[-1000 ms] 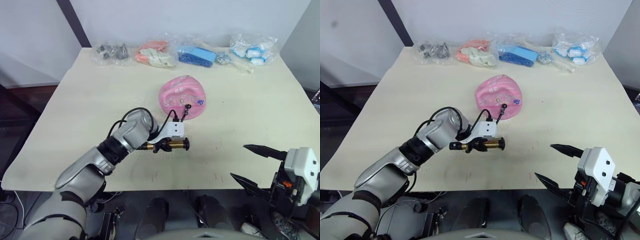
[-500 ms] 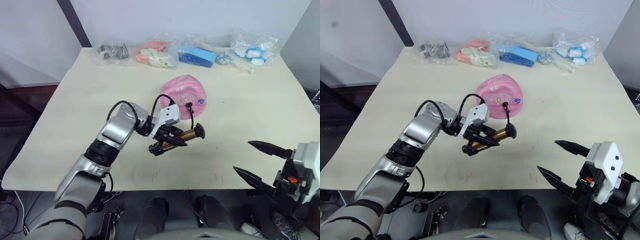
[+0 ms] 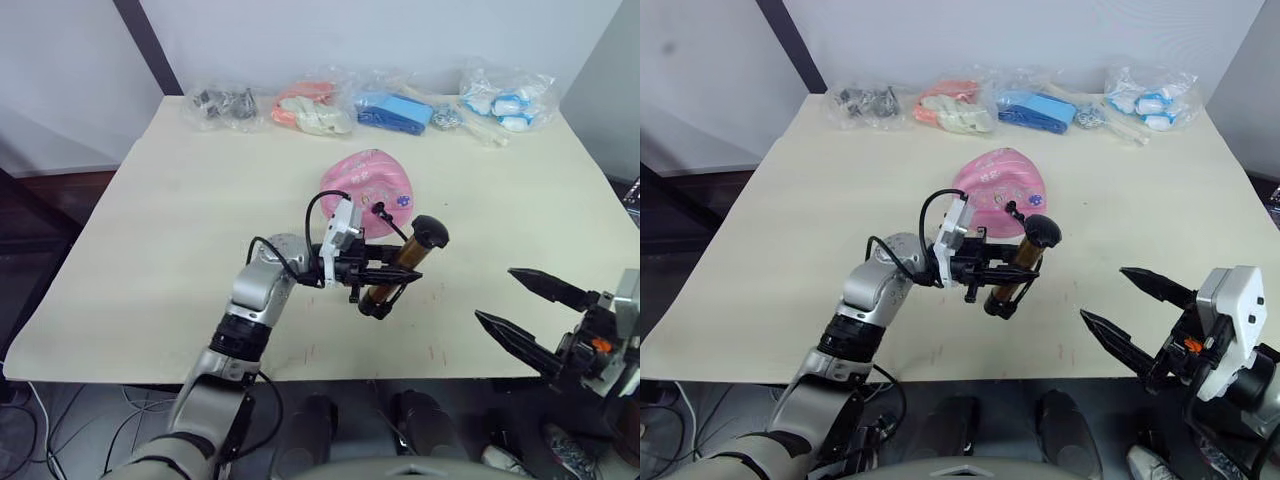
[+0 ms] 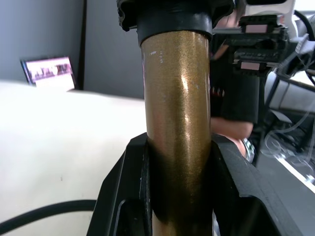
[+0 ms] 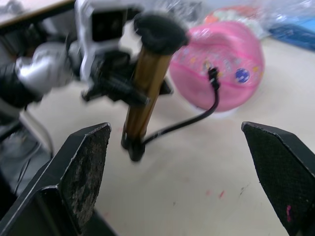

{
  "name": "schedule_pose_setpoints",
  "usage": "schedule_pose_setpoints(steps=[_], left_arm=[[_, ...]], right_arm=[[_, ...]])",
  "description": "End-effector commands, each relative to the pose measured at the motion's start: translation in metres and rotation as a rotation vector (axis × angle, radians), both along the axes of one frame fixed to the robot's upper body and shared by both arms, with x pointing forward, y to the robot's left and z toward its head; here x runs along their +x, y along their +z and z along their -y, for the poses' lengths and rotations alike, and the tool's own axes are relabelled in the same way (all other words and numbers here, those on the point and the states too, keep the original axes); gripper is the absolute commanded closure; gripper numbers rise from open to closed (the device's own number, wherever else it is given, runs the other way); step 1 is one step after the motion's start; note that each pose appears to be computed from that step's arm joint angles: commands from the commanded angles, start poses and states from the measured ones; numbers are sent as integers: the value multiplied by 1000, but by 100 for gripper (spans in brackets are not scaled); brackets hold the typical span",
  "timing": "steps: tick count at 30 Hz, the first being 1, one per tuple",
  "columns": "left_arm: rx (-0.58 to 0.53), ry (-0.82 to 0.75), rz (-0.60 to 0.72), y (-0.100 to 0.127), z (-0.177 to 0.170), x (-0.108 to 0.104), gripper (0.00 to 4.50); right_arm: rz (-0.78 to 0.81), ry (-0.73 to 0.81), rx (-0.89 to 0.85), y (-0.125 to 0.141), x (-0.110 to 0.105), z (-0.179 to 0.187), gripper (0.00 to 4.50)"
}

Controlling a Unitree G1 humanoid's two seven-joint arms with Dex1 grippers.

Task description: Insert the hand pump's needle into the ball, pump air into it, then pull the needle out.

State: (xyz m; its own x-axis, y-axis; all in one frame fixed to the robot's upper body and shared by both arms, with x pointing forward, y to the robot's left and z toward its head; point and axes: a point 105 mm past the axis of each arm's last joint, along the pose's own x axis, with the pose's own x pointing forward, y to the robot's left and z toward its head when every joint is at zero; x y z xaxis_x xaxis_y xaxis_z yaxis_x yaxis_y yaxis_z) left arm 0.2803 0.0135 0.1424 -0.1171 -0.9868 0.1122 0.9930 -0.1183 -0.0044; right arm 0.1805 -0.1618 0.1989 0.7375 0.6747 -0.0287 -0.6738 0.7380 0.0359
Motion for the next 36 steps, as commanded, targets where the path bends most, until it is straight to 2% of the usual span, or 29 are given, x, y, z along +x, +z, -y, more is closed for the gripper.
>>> schedule_pose_setpoints(steps=[1,4,14,25,36], left_arm=[[-85,-14,38,10,4,-2,348],[-108,0,46,2,13,-3,348],[-190,17,95,-2,22,-1,348],[-221,31,101,-2,26,0,348],[-217,28,114,0,24,0,348]], right_arm=[[25,-5,34,9,1,-9,0],[18,-8,58,9,9,-19,0],[21,72,129,9,37,-45,0],[20,139,160,9,49,-56,0],[10,192,170,11,48,-63,0]])
